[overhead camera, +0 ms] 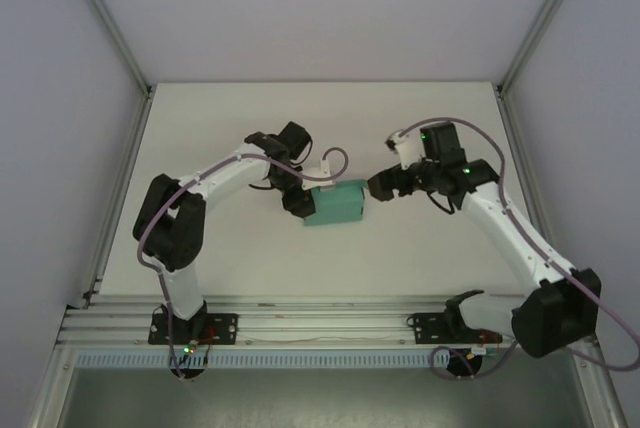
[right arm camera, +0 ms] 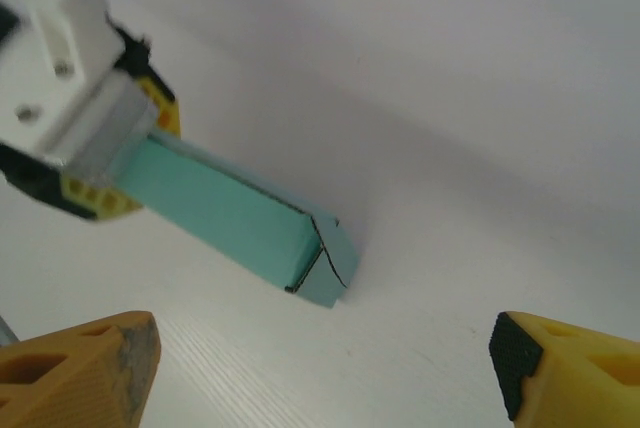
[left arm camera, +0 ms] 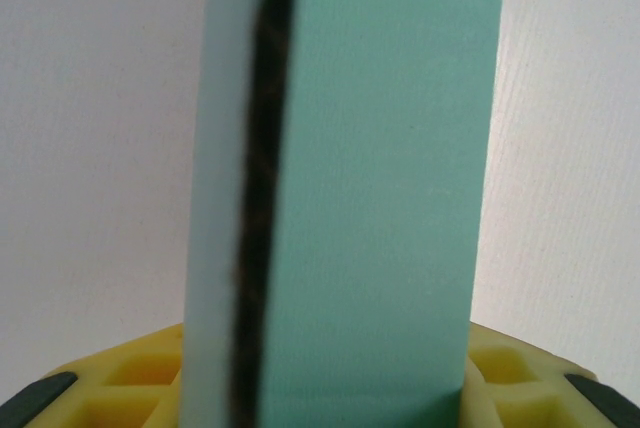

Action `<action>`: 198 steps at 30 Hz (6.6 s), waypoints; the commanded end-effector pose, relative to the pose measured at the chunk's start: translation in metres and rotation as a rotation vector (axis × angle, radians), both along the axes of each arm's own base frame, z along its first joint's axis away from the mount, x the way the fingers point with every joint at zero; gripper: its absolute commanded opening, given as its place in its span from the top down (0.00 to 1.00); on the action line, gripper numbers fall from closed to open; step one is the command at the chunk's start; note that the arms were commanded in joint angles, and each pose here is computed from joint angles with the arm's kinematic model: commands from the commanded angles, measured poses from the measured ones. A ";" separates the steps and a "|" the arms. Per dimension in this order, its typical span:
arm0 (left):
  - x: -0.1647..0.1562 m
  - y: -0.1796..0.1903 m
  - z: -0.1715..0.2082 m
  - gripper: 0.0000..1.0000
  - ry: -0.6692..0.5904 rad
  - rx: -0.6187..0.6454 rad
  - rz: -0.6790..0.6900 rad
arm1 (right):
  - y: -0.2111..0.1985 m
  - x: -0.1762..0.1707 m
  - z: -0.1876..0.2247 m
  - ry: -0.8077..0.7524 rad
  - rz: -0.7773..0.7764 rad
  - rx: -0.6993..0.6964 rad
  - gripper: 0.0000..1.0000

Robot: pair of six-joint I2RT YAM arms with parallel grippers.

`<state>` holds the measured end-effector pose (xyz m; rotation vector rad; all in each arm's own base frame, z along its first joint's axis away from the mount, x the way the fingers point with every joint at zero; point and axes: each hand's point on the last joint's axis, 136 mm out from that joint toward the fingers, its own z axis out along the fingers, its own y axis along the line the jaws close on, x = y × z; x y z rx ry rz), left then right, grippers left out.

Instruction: Assemble paper box

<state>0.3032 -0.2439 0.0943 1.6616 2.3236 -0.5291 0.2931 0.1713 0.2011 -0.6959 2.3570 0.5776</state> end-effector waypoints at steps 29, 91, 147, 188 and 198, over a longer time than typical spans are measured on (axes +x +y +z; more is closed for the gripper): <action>0.004 0.002 -0.014 0.59 0.022 0.062 0.033 | 0.042 0.022 -0.054 0.211 0.023 -0.091 1.00; -0.006 0.037 0.061 0.25 -0.144 -0.218 0.718 | 0.023 -0.021 -0.146 -0.118 -0.348 -0.222 1.00; -0.029 0.032 0.016 1.00 0.335 0.012 1.038 | 0.031 -0.033 -0.146 -0.238 -0.331 -0.370 1.00; -0.046 0.017 -0.053 1.00 0.126 0.186 0.966 | 0.007 -0.012 -0.021 -0.279 -0.615 0.106 0.31; -0.039 0.010 -0.043 1.00 0.111 0.175 0.938 | -0.018 0.013 -0.036 -0.102 -0.721 0.132 0.37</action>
